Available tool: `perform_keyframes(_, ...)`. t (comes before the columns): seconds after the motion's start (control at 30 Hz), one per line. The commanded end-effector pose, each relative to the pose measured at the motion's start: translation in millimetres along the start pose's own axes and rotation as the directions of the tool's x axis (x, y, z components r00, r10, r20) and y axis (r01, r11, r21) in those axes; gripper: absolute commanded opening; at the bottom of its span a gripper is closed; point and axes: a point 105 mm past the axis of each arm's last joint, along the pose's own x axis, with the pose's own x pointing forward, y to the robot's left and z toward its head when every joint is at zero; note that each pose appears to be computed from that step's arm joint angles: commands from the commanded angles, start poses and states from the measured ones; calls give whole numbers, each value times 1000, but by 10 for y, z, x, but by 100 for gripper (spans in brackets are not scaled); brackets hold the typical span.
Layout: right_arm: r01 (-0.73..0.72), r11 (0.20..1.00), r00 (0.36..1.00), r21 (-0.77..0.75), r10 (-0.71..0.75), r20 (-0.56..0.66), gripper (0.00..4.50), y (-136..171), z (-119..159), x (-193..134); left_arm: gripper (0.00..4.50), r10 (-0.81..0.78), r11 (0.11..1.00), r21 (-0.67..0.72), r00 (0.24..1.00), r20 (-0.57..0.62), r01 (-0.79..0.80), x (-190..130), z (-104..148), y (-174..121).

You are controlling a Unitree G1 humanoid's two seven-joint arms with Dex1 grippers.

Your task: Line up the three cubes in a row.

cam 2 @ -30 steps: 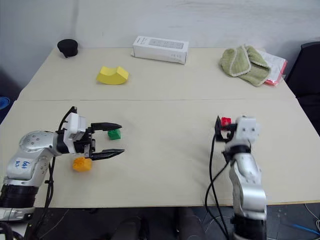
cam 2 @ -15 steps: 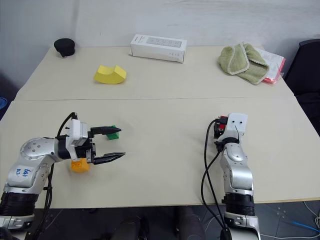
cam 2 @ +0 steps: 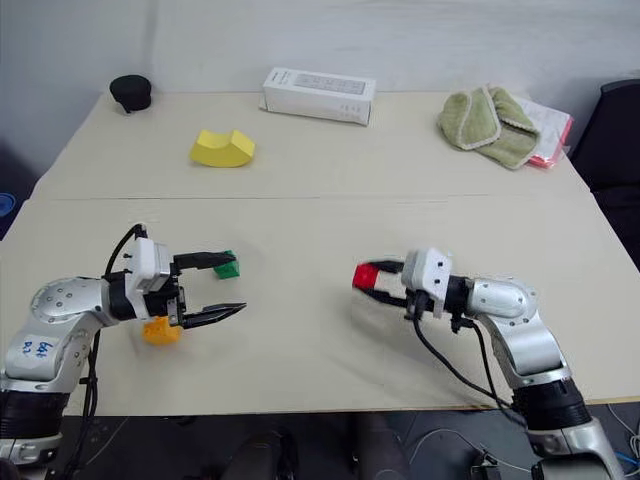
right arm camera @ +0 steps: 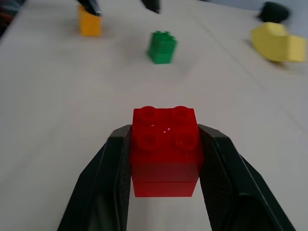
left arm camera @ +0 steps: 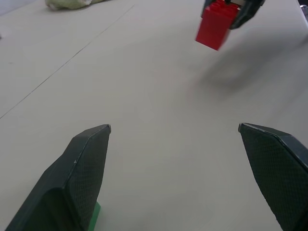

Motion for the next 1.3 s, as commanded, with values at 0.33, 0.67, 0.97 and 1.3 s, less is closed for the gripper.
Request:
perform_keyframes(0.33,-99,995,995,20,99,-5,148,-32,-275,136,450,25,1000,9,999,-42,-24,-160,18,-48)
perform_keyframes(0.67,12,999,995,-37,-9,95,446,13,82,-97,450,233,970,-65,971,-48,-236,-533,-95,157)
perform_keyframes(0.97,361,932,888,-21,-337,313,446,242,270,-571,450,537,766,-255,806,-250,-590,-1669,-636,172)
perform_keyframes(1.3,352,932,888,81,-360,285,446,268,173,-544,450,369,903,-202,925,-92,-380,-1000,-255,373)
